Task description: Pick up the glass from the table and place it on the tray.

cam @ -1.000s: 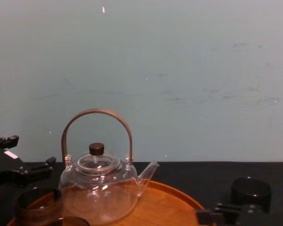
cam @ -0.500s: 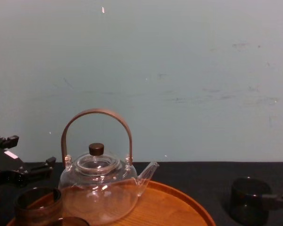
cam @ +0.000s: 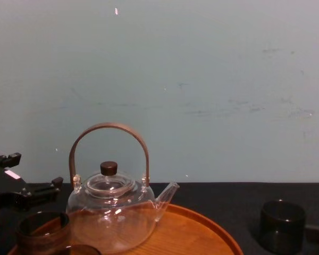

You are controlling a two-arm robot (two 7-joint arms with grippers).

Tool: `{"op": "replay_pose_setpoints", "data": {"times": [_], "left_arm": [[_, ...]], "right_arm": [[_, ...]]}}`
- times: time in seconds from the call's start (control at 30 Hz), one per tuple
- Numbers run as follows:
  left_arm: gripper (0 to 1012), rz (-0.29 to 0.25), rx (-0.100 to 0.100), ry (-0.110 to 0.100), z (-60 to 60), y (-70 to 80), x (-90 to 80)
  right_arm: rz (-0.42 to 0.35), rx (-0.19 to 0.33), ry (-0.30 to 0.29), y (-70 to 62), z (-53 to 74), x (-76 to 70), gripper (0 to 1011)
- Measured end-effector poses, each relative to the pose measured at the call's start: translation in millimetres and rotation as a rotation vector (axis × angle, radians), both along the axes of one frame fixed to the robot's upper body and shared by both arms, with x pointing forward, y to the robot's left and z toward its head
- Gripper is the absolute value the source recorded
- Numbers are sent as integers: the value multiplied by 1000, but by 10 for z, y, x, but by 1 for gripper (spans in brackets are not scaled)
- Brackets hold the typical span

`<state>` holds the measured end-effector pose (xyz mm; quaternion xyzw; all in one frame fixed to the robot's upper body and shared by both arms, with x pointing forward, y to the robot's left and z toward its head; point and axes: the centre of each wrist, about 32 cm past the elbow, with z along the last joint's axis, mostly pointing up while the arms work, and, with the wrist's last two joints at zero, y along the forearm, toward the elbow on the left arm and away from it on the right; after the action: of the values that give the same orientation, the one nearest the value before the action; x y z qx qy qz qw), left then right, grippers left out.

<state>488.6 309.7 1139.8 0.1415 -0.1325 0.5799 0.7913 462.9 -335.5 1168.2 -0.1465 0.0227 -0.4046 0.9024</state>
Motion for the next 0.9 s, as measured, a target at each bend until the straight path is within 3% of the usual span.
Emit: {"op": "replay_pose_setpoints", "data": {"times": [0.2,0.9], "left_arm": [[1001,0,0,0,0,0,0],[1001,0,0,0,0,0,0]], "right_arm": [[-64,-4,11,37,-34,104,1002],[-137,-2,47,167,-147,435,1002]]}}
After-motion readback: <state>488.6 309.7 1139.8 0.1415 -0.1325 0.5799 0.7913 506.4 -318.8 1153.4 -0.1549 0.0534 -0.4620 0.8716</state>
